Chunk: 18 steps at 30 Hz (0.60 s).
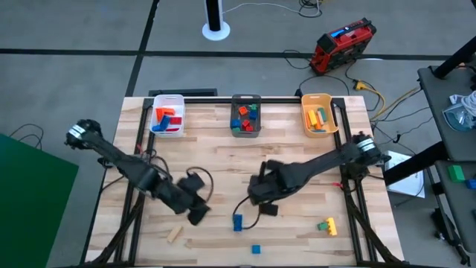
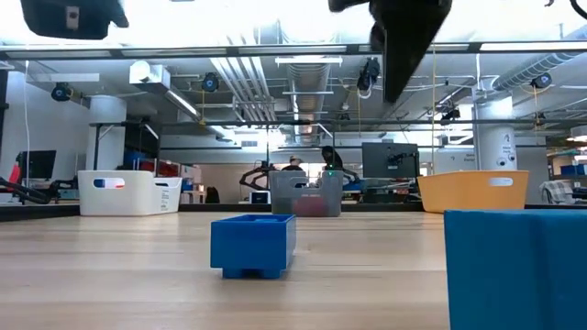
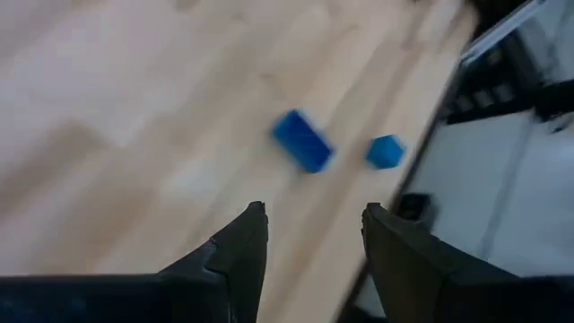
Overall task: Sort blocks by size
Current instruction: Put the big blue game piece into the white bin
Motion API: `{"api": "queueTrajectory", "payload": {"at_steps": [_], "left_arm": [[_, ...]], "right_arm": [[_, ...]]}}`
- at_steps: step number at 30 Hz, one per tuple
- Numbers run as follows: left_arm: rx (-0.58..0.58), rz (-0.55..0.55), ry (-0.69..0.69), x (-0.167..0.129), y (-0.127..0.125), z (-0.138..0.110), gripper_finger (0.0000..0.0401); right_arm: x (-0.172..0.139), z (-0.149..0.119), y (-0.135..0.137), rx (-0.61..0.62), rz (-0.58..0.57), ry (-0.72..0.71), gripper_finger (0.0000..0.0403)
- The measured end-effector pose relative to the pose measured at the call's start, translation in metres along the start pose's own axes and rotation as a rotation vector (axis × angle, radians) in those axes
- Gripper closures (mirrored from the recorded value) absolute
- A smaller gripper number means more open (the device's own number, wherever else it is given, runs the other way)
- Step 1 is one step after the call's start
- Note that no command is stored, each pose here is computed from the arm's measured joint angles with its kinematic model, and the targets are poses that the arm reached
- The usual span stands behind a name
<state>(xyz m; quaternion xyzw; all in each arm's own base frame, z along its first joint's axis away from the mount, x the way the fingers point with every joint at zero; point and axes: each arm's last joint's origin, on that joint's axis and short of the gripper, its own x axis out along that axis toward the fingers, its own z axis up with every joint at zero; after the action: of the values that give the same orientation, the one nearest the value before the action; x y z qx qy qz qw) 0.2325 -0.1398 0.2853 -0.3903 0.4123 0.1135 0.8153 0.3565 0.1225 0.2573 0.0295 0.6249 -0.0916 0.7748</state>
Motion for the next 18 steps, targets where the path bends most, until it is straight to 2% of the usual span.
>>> {"api": "queueTrajectory", "payload": {"at_steps": [2,4,7,10,15,18], "left_arm": [[-0.048,-0.044,-0.006,0.016,-0.012,-0.003,0.0243],[-0.091,-0.039,-0.002,0.031,-0.023,-0.004,0.0244],[-0.143,0.032,0.016,0.048,-0.04,-0.003,0.0244],[-0.148,0.122,0.029,0.065,-0.057,-0.002,0.0244],[-0.225,0.198,0.032,0.088,-0.077,-0.002,0.0244],[-0.336,0.253,0.033,0.103,-0.079,-0.005,0.0244]], "right_arm": [[-0.017,-0.004,-0.008,0.074,-0.043,-0.049,0.0349],[-0.038,-0.008,-0.016,0.147,-0.051,-0.121,0.0361],[-0.064,-0.015,-0.027,0.252,-0.036,-0.206,0.0374],[-0.086,-0.025,-0.037,0.33,0.008,-0.259,0.0382],[-0.113,-0.051,-0.05,0.371,0.065,-0.315,0.0384],[-0.12,-0.065,-0.059,0.375,0.077,-0.33,0.0384]]}}
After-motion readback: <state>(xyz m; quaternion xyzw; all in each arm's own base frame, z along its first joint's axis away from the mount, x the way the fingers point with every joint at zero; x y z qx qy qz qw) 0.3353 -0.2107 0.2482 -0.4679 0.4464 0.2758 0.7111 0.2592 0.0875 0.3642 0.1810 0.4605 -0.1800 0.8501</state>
